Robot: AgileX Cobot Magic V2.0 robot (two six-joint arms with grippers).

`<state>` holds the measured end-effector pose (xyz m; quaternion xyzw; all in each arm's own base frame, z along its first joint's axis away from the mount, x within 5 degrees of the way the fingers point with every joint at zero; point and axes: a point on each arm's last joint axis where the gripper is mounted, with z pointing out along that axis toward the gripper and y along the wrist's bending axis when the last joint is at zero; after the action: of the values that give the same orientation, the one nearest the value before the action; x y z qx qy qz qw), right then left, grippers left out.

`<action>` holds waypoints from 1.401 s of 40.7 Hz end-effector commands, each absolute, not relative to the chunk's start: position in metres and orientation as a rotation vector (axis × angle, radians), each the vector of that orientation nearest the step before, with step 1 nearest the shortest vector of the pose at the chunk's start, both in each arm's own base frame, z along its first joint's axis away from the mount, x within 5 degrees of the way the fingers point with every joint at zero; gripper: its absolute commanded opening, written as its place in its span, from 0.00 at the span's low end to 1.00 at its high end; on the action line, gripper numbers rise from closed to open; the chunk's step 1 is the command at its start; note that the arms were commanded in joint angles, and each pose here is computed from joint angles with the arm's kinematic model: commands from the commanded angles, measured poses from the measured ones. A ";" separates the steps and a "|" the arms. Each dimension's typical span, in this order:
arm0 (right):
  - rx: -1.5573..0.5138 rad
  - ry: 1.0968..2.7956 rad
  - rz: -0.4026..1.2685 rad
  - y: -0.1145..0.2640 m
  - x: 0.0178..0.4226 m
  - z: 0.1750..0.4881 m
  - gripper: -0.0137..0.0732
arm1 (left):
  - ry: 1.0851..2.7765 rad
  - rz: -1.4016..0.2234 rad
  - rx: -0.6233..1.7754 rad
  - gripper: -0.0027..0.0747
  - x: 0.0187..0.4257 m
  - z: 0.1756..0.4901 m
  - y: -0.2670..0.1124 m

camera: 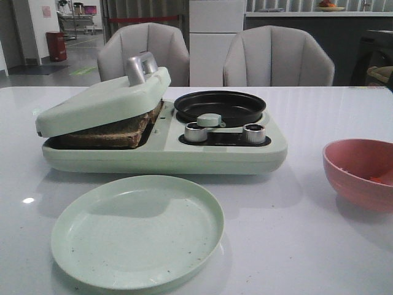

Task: Make breakfast with bread and shrimp
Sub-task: 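Reach the right gripper to the pink bowl rim and grasp it, then lift the pink bowl and carry it over the round pan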

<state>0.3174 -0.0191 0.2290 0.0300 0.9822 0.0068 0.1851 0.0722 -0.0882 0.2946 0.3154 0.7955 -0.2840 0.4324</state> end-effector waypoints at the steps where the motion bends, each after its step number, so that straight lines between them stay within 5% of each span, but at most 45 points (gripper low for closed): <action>1: 0.082 2.674 0.000 -0.023 0.328 0.239 0.73 | 1.905 -0.735 0.737 0.16 0.075 0.309 -0.090; 9: 0.082 2.706 0.000 -0.023 0.338 0.219 0.71 | 1.905 -0.735 0.737 0.16 0.075 0.309 -0.090; 23: 0.084 2.729 0.001 -0.024 0.341 0.210 0.22 | 1.905 -0.735 0.737 0.16 0.075 0.309 -0.090; 30: 0.115 2.754 0.041 -0.022 0.340 0.211 0.20 | 1.905 -0.735 0.737 0.16 0.075 0.309 -0.090; 36: 0.060 2.733 0.057 -0.009 0.347 0.239 0.20 | 1.905 -0.735 0.737 0.16 0.075 0.309 -0.090; 44: -0.171 2.500 -0.021 0.037 0.353 0.310 0.21 | 1.905 -0.735 0.737 0.16 0.075 0.309 -0.090; 57: -0.301 2.107 -0.488 0.110 0.362 0.386 0.21 | 1.905 -0.735 0.737 0.16 0.075 0.309 -0.090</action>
<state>0.3656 0.1005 0.3455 -0.1134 0.9099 -0.1352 0.3755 0.0721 -0.0882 0.2945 0.3157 0.7958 -0.2839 0.4318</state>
